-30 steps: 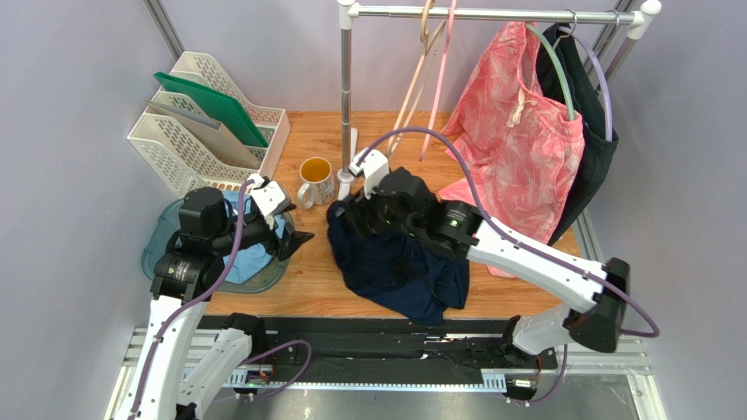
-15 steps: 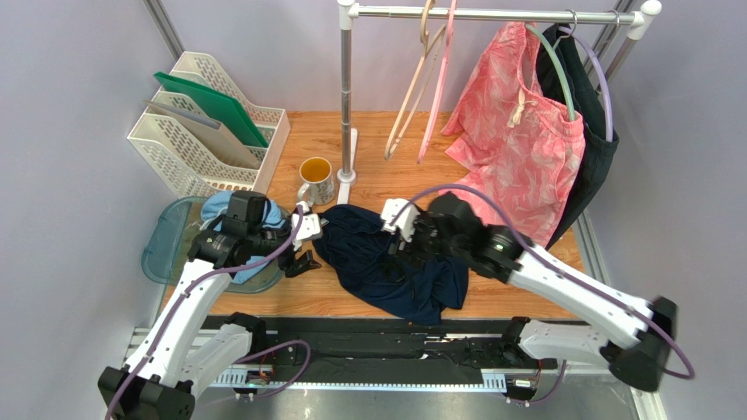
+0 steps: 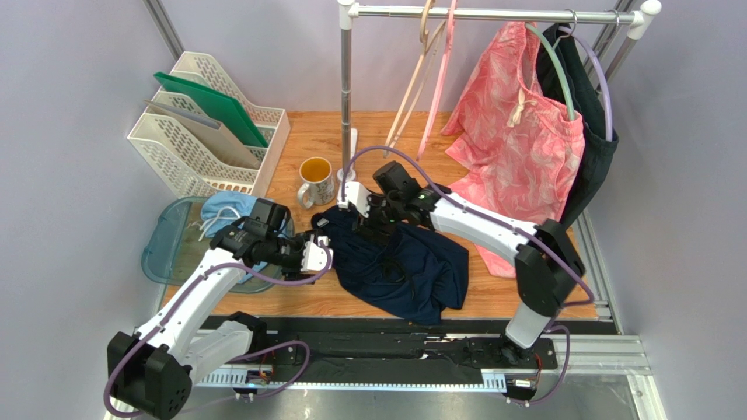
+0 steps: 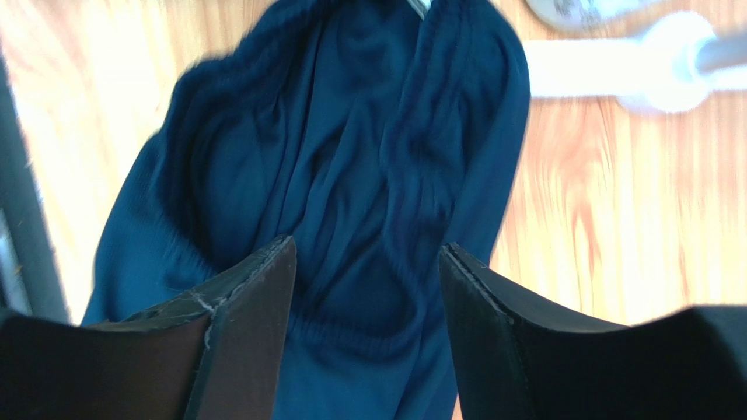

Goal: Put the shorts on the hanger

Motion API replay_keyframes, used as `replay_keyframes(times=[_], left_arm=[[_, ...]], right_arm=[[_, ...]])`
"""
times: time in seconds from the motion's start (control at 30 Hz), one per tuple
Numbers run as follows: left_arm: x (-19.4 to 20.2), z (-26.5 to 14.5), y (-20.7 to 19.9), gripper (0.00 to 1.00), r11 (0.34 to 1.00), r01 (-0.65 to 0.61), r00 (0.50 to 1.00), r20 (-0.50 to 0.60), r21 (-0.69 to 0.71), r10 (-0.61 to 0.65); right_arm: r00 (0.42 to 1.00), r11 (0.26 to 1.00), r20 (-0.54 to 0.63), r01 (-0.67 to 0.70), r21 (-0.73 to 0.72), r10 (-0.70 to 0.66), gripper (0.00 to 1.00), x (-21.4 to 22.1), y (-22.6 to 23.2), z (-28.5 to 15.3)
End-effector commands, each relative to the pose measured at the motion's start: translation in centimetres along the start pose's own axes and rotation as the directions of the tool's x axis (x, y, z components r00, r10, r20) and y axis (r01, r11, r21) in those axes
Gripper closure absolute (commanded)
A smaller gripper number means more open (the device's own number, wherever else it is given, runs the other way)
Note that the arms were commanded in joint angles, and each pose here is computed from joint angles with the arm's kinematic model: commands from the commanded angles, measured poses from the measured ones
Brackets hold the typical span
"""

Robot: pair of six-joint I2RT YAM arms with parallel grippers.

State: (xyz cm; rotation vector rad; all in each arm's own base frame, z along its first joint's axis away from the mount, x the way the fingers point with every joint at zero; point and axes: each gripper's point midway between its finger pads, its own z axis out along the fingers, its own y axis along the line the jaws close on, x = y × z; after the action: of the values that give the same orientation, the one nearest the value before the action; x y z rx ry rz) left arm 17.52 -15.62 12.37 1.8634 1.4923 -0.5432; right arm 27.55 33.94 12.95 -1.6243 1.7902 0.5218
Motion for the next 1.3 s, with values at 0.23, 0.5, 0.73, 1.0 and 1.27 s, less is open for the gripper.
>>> replay_keyframes(times=[0.23,0.5,0.73,1.0,1.27], left_arm=[[0.6,0.4,-1.2,0.24,0.992,-0.127,0.992,0.002,0.021,0.127],[0.8,2.4,-0.2,0.25,0.979,-0.195,0.98,-0.022,0.052,0.196],[1.4,5.3,3.1,0.25,0.965,-0.258,0.964,-0.056,0.041,0.26],[4.8,6.2,0.5,0.54,0.948,-0.258,0.946,-0.15,0.185,0.287],[-0.5,-0.7,-2.3,1.0,0.957,-0.285,0.953,-0.087,0.059,0.289]], right_arm=[[0.994,0.994,-0.017,0.106,-0.033,-0.107,0.37,0.0,-2.7,6.7],[0.995,0.996,-0.048,0.087,0.012,-0.086,0.72,1.2,-4.6,7.0],[0.996,0.996,-0.054,0.073,0.05,-0.07,1.0,0.4,-5.1,5.3],[0.999,0.997,-0.032,0.035,0.071,-0.033,1.0,-0.8,-2.9,0.1],[0.997,0.997,-0.054,-0.044,0.059,0.047,1.0,-0.9,2.0,-6.8]])
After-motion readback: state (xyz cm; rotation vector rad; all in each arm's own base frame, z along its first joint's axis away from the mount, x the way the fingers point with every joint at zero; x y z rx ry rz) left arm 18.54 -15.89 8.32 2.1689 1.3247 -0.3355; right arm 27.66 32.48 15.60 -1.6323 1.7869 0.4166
